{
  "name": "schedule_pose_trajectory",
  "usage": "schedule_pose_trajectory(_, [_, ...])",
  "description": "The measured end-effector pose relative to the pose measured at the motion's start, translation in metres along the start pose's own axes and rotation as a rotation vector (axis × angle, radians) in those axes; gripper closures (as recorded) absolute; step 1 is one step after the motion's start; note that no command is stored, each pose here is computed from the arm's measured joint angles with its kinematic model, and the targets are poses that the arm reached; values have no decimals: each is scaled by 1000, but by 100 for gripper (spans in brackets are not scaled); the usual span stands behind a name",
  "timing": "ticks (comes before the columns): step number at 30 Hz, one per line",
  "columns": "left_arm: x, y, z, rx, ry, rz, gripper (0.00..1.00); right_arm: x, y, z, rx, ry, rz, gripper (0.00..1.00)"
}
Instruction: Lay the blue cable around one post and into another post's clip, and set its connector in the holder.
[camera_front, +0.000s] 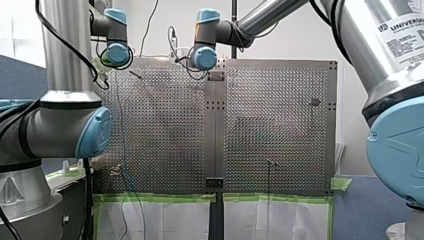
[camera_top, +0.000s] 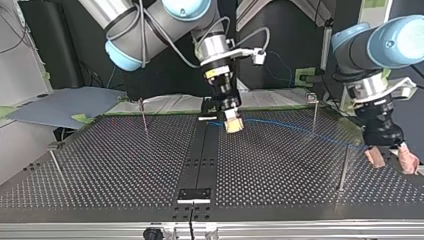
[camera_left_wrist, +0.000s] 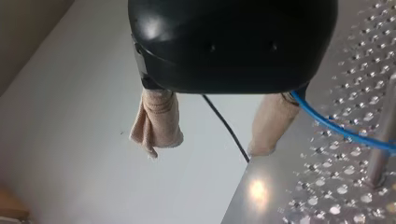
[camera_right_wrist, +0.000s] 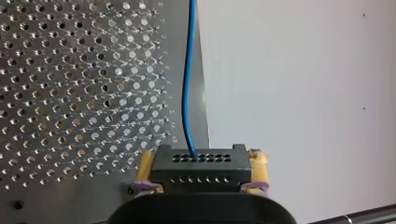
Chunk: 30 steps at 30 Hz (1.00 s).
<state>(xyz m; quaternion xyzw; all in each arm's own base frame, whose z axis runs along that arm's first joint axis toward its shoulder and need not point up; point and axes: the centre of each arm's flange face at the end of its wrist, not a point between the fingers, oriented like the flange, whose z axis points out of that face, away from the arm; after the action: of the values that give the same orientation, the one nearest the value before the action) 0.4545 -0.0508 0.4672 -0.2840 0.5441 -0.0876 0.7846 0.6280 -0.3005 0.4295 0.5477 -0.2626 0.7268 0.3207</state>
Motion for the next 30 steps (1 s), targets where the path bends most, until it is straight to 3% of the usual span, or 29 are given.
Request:
schedule_pose_trajectory(6, [12, 8, 9, -3, 18, 16, 0, -9, -4, 7, 6, -10, -2, 100])
schedule_pose_trajectory(13, [32, 21, 25, -1, 43, 24, 0, -3, -5, 15, 8, 6, 2, 100])
schedule_pose_trajectory(22, [30, 34, 41, -5, 21, 17, 0, -11, -2, 19, 2, 1, 4, 100])
schedule_pose_trajectory(30, [46, 47, 48, -13, 59, 46, 0, -22, 5, 22, -11, -16, -1, 100])
